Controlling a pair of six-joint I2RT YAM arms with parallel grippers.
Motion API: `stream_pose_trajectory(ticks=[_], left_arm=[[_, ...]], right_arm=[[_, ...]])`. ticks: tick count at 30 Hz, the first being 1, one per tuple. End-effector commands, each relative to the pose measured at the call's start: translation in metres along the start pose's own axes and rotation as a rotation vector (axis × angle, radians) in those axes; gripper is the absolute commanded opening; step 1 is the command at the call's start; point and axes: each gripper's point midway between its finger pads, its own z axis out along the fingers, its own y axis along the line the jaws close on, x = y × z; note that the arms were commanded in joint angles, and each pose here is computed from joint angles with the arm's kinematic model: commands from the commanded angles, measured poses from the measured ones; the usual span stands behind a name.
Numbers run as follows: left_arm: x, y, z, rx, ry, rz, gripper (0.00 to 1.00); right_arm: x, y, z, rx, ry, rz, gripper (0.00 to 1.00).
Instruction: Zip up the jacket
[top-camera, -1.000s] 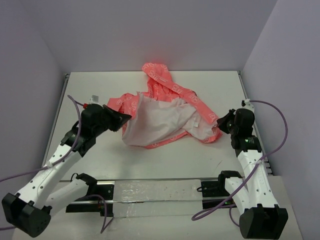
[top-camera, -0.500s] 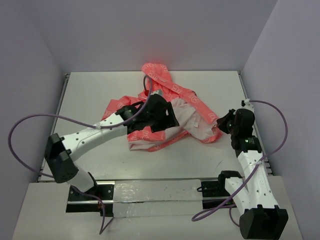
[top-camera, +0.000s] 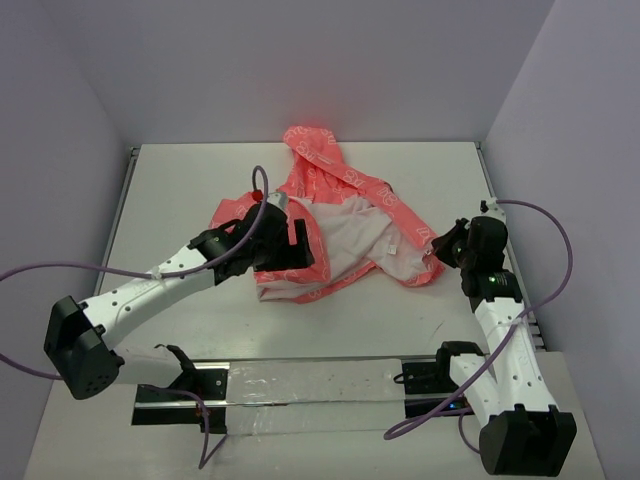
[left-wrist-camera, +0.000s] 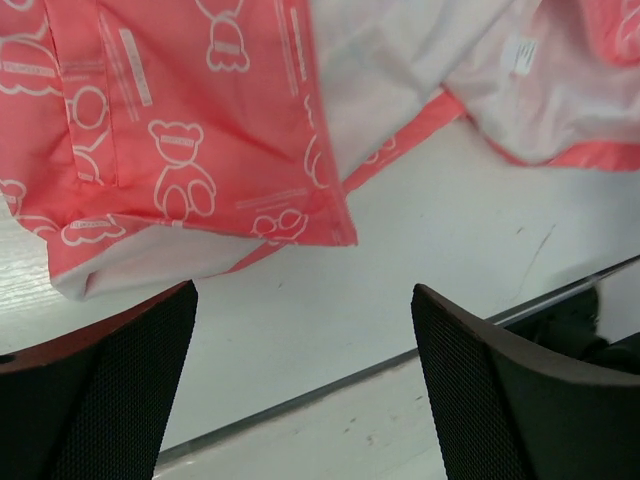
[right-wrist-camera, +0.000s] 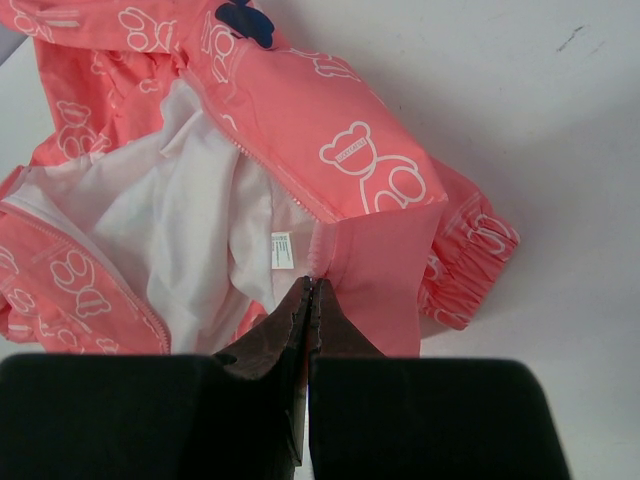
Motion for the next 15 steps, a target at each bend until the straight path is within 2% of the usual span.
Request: stream_pose_trajectory(ticks=[1, 4, 9, 15], left_arm=[[0.009, -0.012, -0.007, 0.065, 0.032, 0.231, 0.92], [0.009, -0.010, -0.016, -0.007, 0.036, 0.409, 0.92], [0.012, -0.029, -0.012, -0.034, 0.052, 0.713, 0.90], [0.034, -0.036, 0.022, -0.062, 0.162, 0.887, 0.85]], right_arm=[[-0.010, 0.010, 0.000, -0.043, -0.037, -0.021, 0.00], [-0.009, 0.010, 0.001, -0.043, -0.035, -0.016, 0.00], [-0.007, 0.011, 0.003, -0.046, -0.028, -0.007, 0.00], [-0.008, 0.010, 0.001, -0.041, -0.032, -0.010, 0.00]])
